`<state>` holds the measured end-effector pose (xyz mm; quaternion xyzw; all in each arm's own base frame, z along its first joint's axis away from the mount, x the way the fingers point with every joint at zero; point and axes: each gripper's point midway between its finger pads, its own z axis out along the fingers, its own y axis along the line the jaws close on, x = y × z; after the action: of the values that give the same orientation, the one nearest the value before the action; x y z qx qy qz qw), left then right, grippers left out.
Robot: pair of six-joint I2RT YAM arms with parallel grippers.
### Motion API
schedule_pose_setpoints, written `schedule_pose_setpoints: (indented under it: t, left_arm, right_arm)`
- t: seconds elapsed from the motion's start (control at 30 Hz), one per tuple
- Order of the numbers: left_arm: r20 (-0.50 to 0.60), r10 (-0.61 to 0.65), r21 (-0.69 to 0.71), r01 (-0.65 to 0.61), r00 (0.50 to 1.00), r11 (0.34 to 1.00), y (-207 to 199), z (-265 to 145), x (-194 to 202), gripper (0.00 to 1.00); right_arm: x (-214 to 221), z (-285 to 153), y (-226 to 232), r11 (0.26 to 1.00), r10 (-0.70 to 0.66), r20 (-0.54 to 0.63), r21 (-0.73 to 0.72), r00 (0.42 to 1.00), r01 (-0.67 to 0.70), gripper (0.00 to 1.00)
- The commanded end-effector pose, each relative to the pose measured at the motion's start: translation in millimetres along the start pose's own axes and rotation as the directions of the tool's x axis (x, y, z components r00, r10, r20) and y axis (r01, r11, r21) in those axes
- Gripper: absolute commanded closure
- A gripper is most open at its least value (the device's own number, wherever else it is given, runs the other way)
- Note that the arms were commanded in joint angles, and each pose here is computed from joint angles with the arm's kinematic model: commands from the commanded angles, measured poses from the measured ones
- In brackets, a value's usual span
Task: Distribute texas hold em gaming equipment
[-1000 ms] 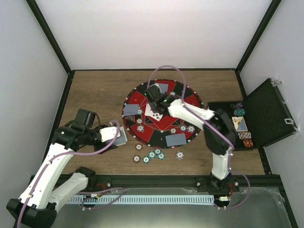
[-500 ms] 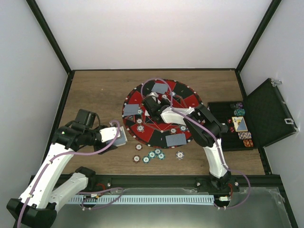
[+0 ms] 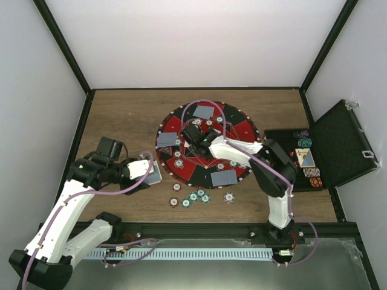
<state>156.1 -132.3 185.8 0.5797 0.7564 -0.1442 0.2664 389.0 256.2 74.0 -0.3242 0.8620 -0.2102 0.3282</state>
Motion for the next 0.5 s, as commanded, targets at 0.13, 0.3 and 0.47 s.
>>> schedule_pose_setpoints:
  t: [0.13, 0.3, 0.47]
  left_arm:
    - [0.048, 0.013, -0.018, -0.012, 0.999, 1.0, 2, -10, -13, 0.9]
    - [0.054, 0.019, -0.019, -0.018, 0.998, 1.0, 2, -10, -14, 0.9]
    - [0.062, 0.021, -0.021, -0.02, 0.998, 1.0, 2, -11, -15, 0.9]
  right_arm:
    - [-60, -133, -17, 0.77, 0.487, 0.048, -0.495, 0.872, -0.403, 0.05]
    - [-71, -217, 22, 0.326, 0.604, -0.145, -0.852, 0.783, -0.409, 0.0]
    - [-64, -259, 48, 0.039, 0.571, -0.284, -0.928, 0.77, -0.371, 0.0]
